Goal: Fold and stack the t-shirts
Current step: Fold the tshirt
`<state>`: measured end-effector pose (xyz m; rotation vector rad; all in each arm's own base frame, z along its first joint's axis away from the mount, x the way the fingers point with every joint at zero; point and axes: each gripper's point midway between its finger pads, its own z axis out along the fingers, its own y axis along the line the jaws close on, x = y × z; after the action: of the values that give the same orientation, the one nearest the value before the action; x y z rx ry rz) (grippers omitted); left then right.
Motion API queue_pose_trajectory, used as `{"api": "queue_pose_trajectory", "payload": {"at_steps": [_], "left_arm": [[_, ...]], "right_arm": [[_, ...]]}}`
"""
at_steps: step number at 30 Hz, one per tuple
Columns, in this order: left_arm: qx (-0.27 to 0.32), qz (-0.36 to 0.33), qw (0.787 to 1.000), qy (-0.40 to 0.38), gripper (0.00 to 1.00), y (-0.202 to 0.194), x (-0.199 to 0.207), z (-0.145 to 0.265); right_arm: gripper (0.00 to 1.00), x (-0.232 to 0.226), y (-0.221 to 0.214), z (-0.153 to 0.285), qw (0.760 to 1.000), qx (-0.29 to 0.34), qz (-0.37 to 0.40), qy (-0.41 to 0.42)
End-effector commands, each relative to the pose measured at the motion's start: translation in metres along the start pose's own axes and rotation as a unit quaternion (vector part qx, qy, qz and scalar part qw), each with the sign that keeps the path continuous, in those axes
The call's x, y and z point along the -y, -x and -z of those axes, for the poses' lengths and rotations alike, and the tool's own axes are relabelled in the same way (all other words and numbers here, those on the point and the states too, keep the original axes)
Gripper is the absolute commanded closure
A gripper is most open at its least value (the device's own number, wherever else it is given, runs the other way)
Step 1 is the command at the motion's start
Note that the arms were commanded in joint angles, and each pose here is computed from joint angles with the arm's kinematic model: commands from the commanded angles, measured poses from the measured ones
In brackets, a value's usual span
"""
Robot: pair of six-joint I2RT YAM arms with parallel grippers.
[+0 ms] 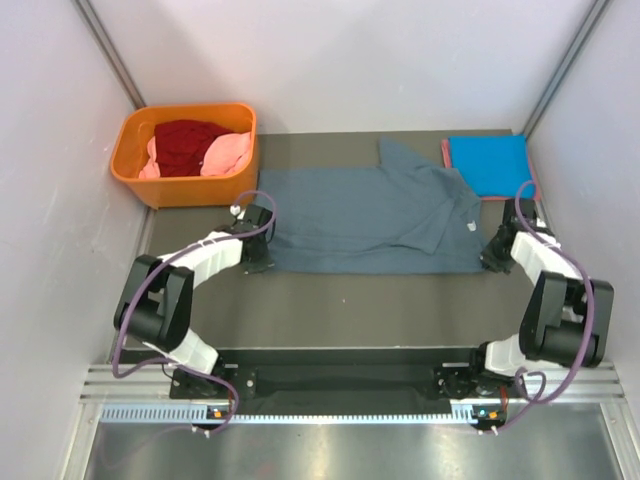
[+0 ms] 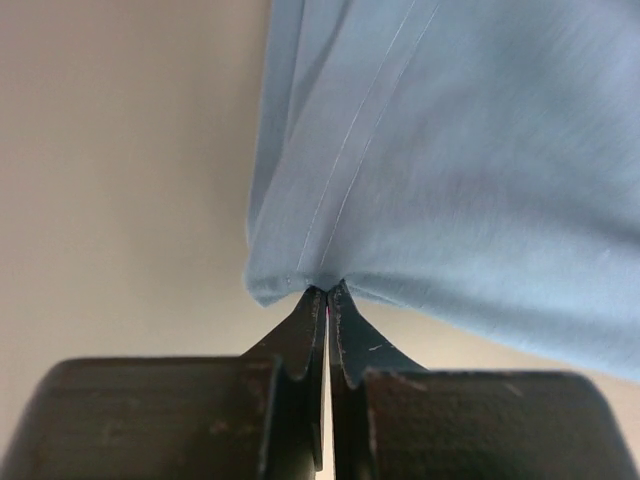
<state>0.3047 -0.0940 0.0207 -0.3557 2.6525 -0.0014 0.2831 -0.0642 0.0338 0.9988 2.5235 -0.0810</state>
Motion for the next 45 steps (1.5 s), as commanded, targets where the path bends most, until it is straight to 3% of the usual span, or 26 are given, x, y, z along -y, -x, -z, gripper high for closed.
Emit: {"api": "queue_pose_trajectory", "payload": {"at_steps": [1, 7, 11, 14, 16, 18, 19, 20, 21, 24, 28, 31, 35, 41, 45], "left_arm": [[-0.032, -0.039, 0.997, 0.052, 1.00, -0.030, -0.026, 0.016], [-0.069, -0.068, 0.993, 0.067, 1.00, -0.064, -0.028, 0.030], [-0.067, -0.055, 0.994, 0.068, 1.00, -0.065, -0.021, 0.047], [-0.077, -0.050, 0.993, 0.076, 0.83, -0.070, -0.027, 0.053], [-0.086, -0.052, 0.991, 0.090, 0.78, -0.074, -0.031, 0.058], [-0.073, -0.057, 0.991, 0.099, 0.58, -0.068, -0.032, 0.070], [-0.065, -0.056, 0.991, 0.100, 0.54, -0.063, -0.033, 0.075], [-0.042, -0.052, 0.993, 0.094, 0.53, -0.049, -0.030, 0.087], [-0.029, -0.058, 0.995, 0.082, 0.53, -0.040, -0.026, 0.093], [0.015, -0.071, 0.997, -0.014, 0.51, -0.010, 0.012, 0.111], [0.010, -0.087, 0.987, -0.132, 0.50, 0.004, 0.060, 0.112], [-0.021, -0.100, 0.986, -0.134, 0.50, 0.005, 0.069, 0.096], [-0.053, -0.111, 0.990, -0.065, 0.50, 0.014, 0.053, 0.059], [-0.067, -0.124, 0.990, 0.001, 0.49, 0.042, 0.027, 0.033], [-0.082, -0.137, 0.987, -0.006, 0.49, 0.042, 0.033, 0.020]], "right_arm": [[1.00, 0.021, 0.014, 0.022, 0.998, 0.041, -0.007, -0.037], [1.00, 0.039, -0.003, 0.027, 0.998, 0.045, -0.021, -0.047], [1.00, 0.050, -0.012, 0.029, 0.998, 0.031, -0.032, -0.052], [1.00, 0.048, -0.017, 0.035, 0.998, 0.027, -0.047, -0.041], [1.00, 0.048, -0.020, 0.034, 0.997, 0.023, -0.055, -0.038], [0.90, 0.053, -0.020, 0.038, 0.997, 0.014, -0.056, -0.053], [0.84, 0.054, -0.021, 0.038, 0.997, 0.004, -0.054, -0.059], [0.74, 0.053, -0.020, 0.040, 0.997, 0.001, -0.048, -0.055], [0.71, 0.049, -0.017, 0.044, 0.998, 0.000, -0.043, -0.047], [0.64, 0.034, -0.008, 0.056, 0.999, 0.019, -0.044, -0.003], [0.59, 0.011, -0.005, 0.068, 0.997, 0.038, -0.039, 0.054], [0.57, -0.011, -0.010, 0.070, 0.995, 0.040, -0.025, 0.091], [0.53, -0.047, -0.029, 0.064, 0.989, 0.023, 0.007, 0.144], [0.52, -0.075, -0.047, 0.043, 0.989, -0.011, 0.013, 0.147], [0.53, -0.092, -0.061, 0.034, 0.988, -0.028, 0.010, 0.153]]}}
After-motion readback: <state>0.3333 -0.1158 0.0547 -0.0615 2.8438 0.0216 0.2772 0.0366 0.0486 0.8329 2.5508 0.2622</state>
